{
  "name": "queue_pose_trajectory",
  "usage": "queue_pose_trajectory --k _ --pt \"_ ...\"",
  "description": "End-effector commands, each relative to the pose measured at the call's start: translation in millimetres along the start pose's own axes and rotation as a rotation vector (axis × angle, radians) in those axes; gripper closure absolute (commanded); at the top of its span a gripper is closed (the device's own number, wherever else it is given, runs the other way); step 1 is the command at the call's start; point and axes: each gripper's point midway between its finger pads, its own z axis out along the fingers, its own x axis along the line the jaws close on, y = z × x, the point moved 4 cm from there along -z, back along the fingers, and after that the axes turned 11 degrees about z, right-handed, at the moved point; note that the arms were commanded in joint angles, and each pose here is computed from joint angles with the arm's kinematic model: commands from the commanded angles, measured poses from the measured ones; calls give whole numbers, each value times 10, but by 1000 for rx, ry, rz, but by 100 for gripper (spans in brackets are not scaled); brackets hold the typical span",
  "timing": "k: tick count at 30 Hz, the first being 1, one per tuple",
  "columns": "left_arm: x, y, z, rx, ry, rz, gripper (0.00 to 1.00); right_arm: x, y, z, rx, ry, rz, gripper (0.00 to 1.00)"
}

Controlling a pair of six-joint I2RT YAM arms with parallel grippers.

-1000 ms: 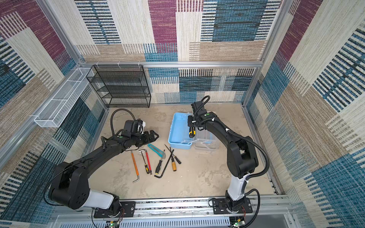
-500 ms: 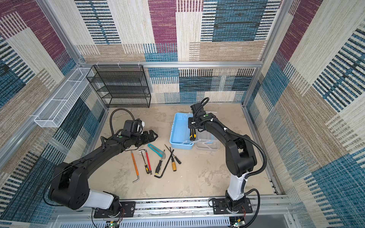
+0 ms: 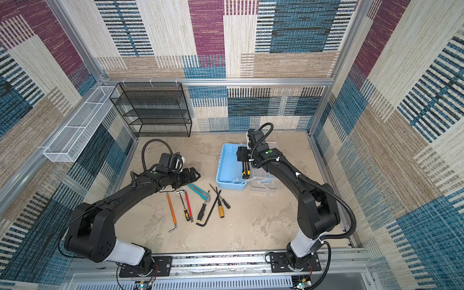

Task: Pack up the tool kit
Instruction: 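Lower the utility knife into the blue box tray and open the right gripper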

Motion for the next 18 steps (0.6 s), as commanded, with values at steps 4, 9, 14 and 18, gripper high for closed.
queue_pose_trajectory --k 4,9,14,18 --pt "72 -133 77 79 38 -62 15 17 100 -121 -108 23 -30 13" --pt "81 -200 119 105 69 -84 15 -44 122 -223 -166 9 -57 8" --pt "25 -327 236 177 104 -80 16 -153 165 -308 -204 30 -35 4" --pt "45 -413 308 235 166 -94 18 -288 156 -350 -212 40 -19 3"
